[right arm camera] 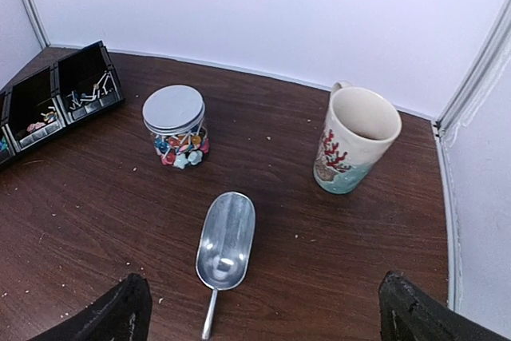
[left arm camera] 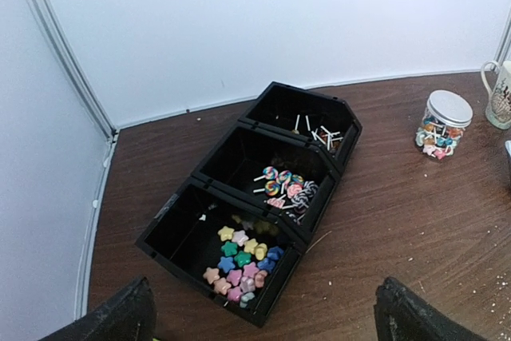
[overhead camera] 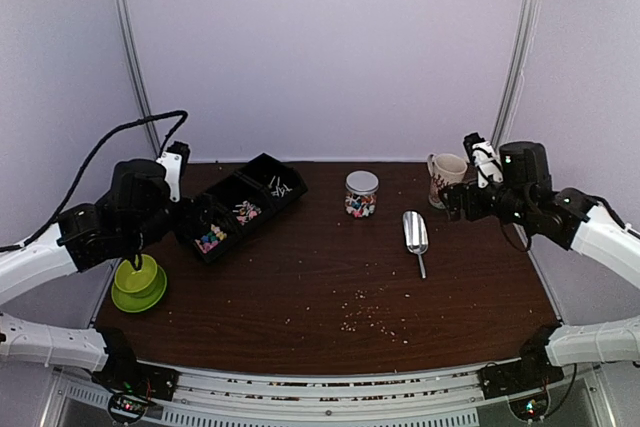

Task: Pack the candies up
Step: Reset both arms

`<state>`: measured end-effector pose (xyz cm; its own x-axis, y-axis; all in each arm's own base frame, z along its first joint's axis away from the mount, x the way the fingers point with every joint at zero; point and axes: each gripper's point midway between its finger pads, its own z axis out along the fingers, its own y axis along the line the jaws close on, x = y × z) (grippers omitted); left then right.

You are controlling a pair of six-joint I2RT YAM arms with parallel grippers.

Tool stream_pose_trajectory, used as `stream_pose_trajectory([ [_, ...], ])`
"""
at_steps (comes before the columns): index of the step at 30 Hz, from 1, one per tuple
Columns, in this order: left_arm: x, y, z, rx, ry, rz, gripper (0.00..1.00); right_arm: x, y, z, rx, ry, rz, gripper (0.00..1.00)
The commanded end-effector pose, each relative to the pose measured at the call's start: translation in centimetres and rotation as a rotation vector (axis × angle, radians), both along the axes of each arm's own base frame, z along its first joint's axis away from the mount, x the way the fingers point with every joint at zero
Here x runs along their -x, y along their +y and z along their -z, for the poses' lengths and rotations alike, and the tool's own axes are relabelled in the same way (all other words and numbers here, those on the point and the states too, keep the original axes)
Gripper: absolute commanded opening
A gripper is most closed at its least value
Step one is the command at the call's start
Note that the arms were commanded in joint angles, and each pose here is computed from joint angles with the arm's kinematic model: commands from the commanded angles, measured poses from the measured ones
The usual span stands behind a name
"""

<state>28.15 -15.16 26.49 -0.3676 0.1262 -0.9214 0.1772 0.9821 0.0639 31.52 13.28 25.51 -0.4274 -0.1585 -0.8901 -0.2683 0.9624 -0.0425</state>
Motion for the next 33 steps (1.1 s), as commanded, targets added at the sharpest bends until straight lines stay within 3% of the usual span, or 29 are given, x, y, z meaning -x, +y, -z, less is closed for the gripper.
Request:
stream_pose_trajectory([
  [1,1.5,3.0,0.2,-0.011,0.012,-0.069,0.98,2.5,-3.7,-0.2,0.007,-0.033,0.127,1.00],
  [17,4.6,10.8,0.8,-0.008,-0.050,-0.223,0.98,7.7,-9.0,-1.2,0.004,-0.116,0.247,0.99],
  [33,5.0,11.6,2.3,-0.056,-0.029,-0.236,0.98,8.3,-8.3,-1.5,-0.060,-0.148,0.201,1.00],
])
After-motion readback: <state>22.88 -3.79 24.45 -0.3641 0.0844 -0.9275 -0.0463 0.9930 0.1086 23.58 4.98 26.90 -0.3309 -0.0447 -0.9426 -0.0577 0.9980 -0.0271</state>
